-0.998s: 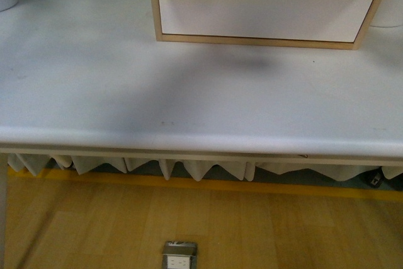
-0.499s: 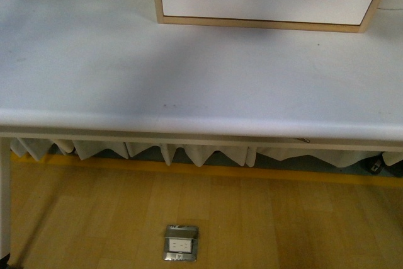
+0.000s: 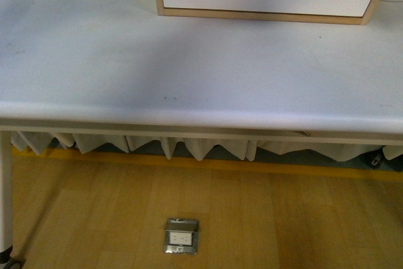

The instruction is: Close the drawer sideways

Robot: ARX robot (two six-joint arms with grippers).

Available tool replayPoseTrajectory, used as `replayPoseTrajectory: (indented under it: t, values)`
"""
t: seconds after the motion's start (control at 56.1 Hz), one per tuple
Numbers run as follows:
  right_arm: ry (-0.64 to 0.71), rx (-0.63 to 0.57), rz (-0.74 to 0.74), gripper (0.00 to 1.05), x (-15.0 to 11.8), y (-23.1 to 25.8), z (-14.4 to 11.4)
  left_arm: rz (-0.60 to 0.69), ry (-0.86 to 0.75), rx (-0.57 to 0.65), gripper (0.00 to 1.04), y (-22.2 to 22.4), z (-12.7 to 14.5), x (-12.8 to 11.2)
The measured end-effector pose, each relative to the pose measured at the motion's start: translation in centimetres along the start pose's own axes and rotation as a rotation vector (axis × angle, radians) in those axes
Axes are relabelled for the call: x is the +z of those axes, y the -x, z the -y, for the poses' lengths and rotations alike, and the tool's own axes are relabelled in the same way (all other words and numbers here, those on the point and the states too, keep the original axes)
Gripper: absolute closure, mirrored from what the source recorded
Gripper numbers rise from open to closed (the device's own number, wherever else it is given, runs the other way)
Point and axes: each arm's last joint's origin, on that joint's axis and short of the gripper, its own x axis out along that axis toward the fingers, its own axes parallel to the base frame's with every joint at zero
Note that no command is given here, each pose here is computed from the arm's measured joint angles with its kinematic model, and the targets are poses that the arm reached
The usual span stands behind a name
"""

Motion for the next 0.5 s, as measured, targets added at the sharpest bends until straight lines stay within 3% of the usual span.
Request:
replayPoseTrajectory:
  t: [0.232,0.499]
  values:
    - [-0.01,0.002,0.0,0.09,0.0,0.2,0.0,-0.014,0.014,0.002,0.07,0.4,0.1,-0.1]
    - [-0.02,0.001,0.019,0.09,-0.2,3.0,-0.6,0.028,0.025,-0.046,0.07,3.2,2.1,0.6]
